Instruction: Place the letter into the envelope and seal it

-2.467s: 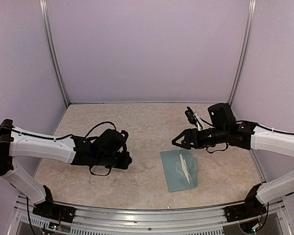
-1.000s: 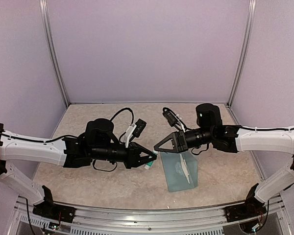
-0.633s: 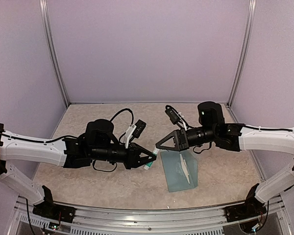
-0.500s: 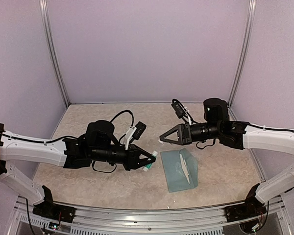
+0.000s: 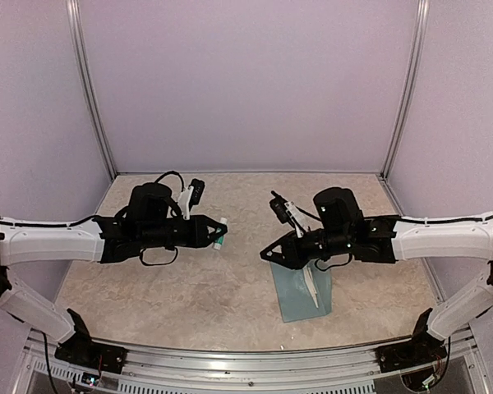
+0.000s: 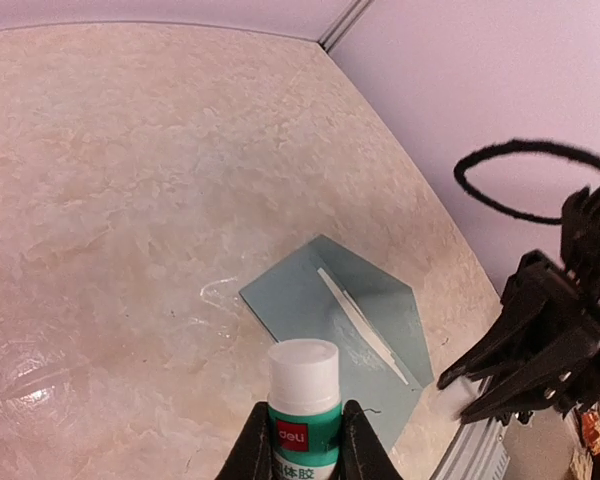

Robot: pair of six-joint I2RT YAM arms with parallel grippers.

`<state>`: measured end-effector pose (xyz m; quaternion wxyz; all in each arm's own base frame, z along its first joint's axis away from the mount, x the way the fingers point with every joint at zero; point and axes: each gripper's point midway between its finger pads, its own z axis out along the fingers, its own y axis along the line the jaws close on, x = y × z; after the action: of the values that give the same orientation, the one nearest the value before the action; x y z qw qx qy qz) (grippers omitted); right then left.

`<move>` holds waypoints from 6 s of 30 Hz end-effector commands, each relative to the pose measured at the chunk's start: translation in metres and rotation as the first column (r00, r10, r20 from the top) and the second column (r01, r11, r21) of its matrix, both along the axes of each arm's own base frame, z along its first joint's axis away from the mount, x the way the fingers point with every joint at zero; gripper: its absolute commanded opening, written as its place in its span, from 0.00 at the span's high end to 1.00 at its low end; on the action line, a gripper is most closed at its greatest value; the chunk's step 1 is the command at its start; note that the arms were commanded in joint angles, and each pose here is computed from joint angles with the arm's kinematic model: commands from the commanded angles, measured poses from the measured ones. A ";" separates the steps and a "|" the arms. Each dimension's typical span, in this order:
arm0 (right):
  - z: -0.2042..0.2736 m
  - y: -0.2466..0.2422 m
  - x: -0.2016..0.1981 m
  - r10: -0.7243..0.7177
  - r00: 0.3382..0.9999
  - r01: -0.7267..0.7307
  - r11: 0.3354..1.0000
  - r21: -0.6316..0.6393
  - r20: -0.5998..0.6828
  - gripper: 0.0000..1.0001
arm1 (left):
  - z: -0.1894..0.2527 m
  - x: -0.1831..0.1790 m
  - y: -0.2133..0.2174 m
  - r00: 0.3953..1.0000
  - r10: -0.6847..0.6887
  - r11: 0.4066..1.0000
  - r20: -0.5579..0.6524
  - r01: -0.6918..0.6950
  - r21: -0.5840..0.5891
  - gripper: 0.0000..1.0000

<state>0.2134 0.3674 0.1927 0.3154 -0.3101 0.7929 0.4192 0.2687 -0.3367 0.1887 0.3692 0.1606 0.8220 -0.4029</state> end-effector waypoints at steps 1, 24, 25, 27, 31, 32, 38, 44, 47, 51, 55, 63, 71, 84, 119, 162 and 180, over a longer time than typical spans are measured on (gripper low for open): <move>-0.063 0.001 0.006 -0.032 0.996 0.048 0.977 -0.207 0.080 0.97 | 0.022 0.011 0.014 0.997 0.081 0.995 0.015 -0.080 -0.052 0.83; -0.149 0.032 0.020 -0.041 0.988 0.093 0.924 -0.371 0.146 0.69 | 0.049 0.005 0.025 0.993 0.101 0.983 0.059 -0.090 -0.158 0.82; -0.147 0.031 0.020 -0.045 0.988 0.097 0.926 -0.366 0.148 0.64 | 0.050 0.004 0.024 0.994 0.094 0.983 0.061 -0.082 -0.165 0.82; -0.138 0.031 0.021 -0.055 0.986 0.106 0.933 -0.344 0.156 0.53 | 0.055 0.002 0.024 0.994 0.086 0.981 0.073 -0.071 -0.181 0.82; -0.116 0.029 0.020 -0.071 0.983 0.122 0.944 -0.307 0.171 0.37 | 0.069 -0.003 0.022 0.991 0.070 0.972 0.112 -0.042 -0.233 0.82; -0.109 0.029 0.020 -0.073 0.982 0.122 0.949 -0.292 0.174 0.34 | 0.074 -0.005 0.022 0.990 0.065 0.969 0.125 -0.032 -0.247 0.82; -0.090 0.023 0.019 -0.079 0.980 0.125 0.960 -0.251 0.185 0.28 | 0.085 -0.009 0.022 0.986 0.058 0.962 0.156 -0.013 -0.274 0.81; -0.032 0.032 -0.001 -0.026 0.983 0.037 0.998 -0.057 0.180 0.26 | 0.109 -0.029 0.008 0.973 -0.002 0.948 0.231 0.075 -0.308 0.81; 0.027 0.034 -0.018 0.023 0.976 -0.054 0.989 0.137 0.218 0.19 | 0.133 -0.049 -0.007 0.950 -0.053 0.931 0.308 0.159 -0.329 0.80; 0.094 0.027 -0.045 0.092 0.961 -0.187 0.912 0.366 0.261 0.15 | 0.164 -0.072 -0.020 0.921 -0.094 0.887 0.378 0.250 -0.388 0.79; 0.130 0.023 -0.066 0.170 0.945 -0.292 0.826 0.482 0.281 0.18 | 0.185 -0.094 -0.027 0.896 -0.128 0.825 0.425 0.333 -0.456 0.79; 0.154 0.033 -0.091 0.331 0.891 -0.451 0.715 0.534 0.310 0.44 | 0.204 -0.112 -0.033 0.874 -0.154 0.759 0.462 0.404 -0.510 0.79; 0.167 0.038 -0.095 0.358 0.872 -0.488 0.672 0.556 0.333 0.50 | 0.200 -0.119 -0.041 0.867 -0.184 0.747 0.462 0.429 -0.508 0.79; 0.169 0.046 -0.095 0.389 0.860 -0.509 0.641 0.574 0.329 0.79 | 0.199 -0.120 -0.042 0.864 -0.189 0.742 0.466 0.436 -0.509 0.79; 0.140 0.018 -0.118 0.635 0.743 -0.651 0.616 0.443 0.209 0.98 | 0.185 -0.140 -0.053 0.800 -0.412 0.697 0.437 0.585 -0.414 0.47; 0.082 0.010 -0.010 -0.092 0.964 0.080 0.995 0.059 0.250 0.44 | 0.113 -0.034 -0.057 0.995 0.078 0.926 0.058 -0.050 -0.373 0.91; 0.072 0.039 -0.016 -0.003 0.979 -0.011 0.998 0.066 0.205 0.82 | 0.105 -0.032 -0.055 0.995 0.088 0.933 0.051 -0.065 -0.354 0.91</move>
<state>0.2007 0.3982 0.2593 0.4077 -0.3353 0.7494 0.3998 0.2364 -0.3901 0.2817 0.4284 0.0738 0.7386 -0.5153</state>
